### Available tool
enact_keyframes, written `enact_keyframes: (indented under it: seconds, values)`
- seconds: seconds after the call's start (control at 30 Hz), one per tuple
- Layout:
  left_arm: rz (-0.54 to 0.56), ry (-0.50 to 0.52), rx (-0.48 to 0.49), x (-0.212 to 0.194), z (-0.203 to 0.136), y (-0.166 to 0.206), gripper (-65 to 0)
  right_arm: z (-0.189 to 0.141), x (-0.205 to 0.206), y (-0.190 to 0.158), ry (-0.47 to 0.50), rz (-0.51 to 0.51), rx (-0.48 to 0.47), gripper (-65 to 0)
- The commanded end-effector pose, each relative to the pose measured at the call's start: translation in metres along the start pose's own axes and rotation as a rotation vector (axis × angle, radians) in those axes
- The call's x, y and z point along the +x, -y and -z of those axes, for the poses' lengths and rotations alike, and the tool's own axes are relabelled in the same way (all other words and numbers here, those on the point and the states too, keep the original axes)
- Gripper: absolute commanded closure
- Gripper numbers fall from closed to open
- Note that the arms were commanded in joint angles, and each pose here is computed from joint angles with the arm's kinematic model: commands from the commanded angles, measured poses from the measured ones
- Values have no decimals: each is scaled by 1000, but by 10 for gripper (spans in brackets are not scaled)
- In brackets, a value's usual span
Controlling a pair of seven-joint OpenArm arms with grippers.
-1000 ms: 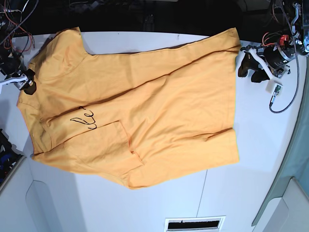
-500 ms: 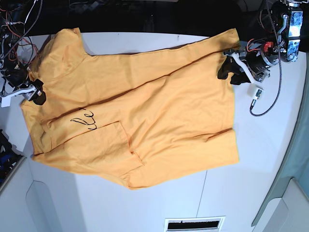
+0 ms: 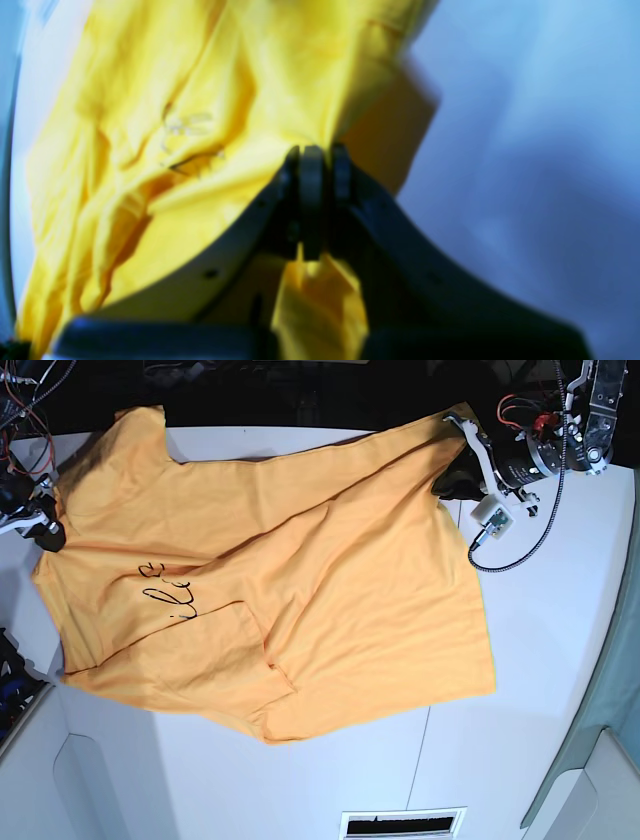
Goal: Layout the t-shirt on the table in an organized manner, then fold the t-shirt properly
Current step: 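Lift the shirt with both grippers and swing it across the table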
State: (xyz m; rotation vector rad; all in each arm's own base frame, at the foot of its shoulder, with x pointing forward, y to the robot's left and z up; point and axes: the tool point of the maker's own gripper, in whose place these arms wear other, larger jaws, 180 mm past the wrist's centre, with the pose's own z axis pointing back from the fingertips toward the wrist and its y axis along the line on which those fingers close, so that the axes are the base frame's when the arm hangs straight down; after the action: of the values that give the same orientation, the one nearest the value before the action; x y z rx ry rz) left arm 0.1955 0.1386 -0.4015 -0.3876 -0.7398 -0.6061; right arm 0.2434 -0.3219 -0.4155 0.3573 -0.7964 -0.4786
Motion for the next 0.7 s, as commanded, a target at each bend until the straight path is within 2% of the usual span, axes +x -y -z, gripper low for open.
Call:
enact_keyframes:
  seconds: [0.0, 0.3, 0.5, 0.67]
  values:
    - [32, 88, 7, 27, -11, -3, 0, -15, 19, -1, 53, -41, 5, 0]
    - [166, 309, 79, 111, -66, 2, 0, -99, 30, -6, 114, -237, -59, 0]
    - [203, 432, 162, 149, -105, -11, 0, -150, 57, -14, 215, -275, -73, 0]
    - [207, 483, 222, 165, -132, -22, 0, -178, 67, -9, 260, -266, -96, 0]
